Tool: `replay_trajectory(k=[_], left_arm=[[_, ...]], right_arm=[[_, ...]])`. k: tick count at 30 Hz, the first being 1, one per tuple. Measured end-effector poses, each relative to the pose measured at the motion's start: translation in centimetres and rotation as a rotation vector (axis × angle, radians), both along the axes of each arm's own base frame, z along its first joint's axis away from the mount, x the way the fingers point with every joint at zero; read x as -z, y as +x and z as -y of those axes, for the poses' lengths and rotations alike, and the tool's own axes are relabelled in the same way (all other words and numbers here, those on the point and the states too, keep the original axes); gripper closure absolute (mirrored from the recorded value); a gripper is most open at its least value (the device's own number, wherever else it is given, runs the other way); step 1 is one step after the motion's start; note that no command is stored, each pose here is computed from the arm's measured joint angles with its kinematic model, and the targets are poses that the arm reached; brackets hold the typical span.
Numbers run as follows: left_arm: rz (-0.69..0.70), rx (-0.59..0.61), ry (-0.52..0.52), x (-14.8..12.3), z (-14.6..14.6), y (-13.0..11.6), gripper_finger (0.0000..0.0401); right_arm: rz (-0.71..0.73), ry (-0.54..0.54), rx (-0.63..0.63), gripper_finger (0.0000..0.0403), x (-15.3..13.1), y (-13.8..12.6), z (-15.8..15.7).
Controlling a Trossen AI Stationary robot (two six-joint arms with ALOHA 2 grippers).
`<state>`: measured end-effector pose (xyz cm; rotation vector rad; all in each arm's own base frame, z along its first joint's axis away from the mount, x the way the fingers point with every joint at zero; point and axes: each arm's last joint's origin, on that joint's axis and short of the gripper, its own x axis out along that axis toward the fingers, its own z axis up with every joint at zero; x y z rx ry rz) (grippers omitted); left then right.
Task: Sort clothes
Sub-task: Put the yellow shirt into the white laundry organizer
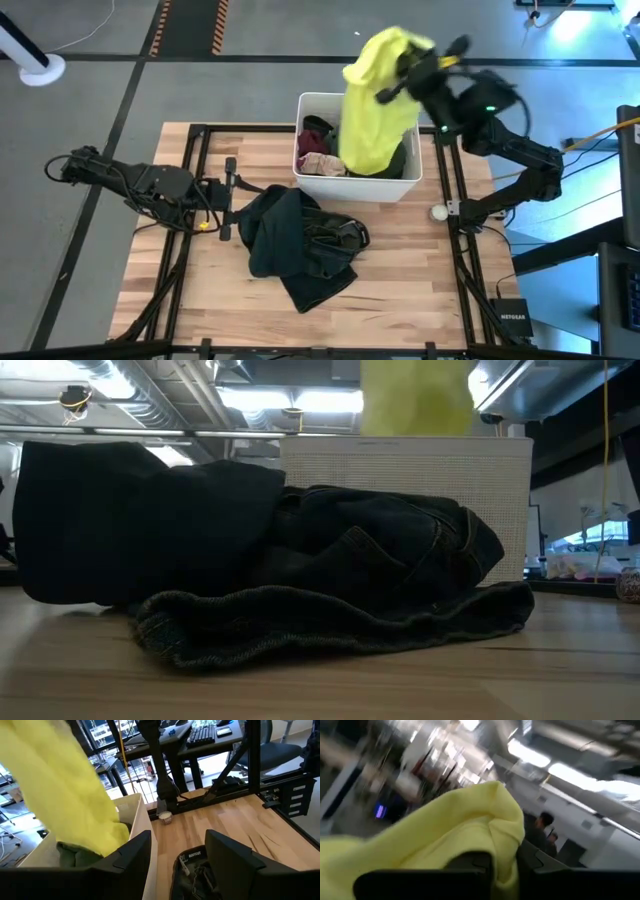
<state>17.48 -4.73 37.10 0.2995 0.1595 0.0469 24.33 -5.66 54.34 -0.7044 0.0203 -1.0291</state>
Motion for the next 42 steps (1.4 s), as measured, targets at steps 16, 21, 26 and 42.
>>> replay_trajectory(k=[16, 21, 26, 42], left_arm=[[-0.001, 0.001, 0.003, 0.0, 0.0, 0.1, 0.0219], [-0.001, 0.001, 0.008, 0.0, 0.0, 0.1, 0.0219], [-0.001, 0.001, 0.008, 0.0, 0.0, 0.1, 0.0219], [-0.002, 0.003, 0.021, 0.0, 0.0, 0.1, 0.0219]], right_arm=[[-0.443, 0.693, 0.037, 0.0361, 13.7, 1.8, 6.1], [-0.479, 0.800, 0.015, 0.0361, 19.1, 2.2, 7.5], [-0.397, 0.857, 0.009, 0.0361, 23.5, 2.3, 8.9], [-0.264, 0.993, 0.009, 0.0254, 25.6, 1.9, 9.7]])
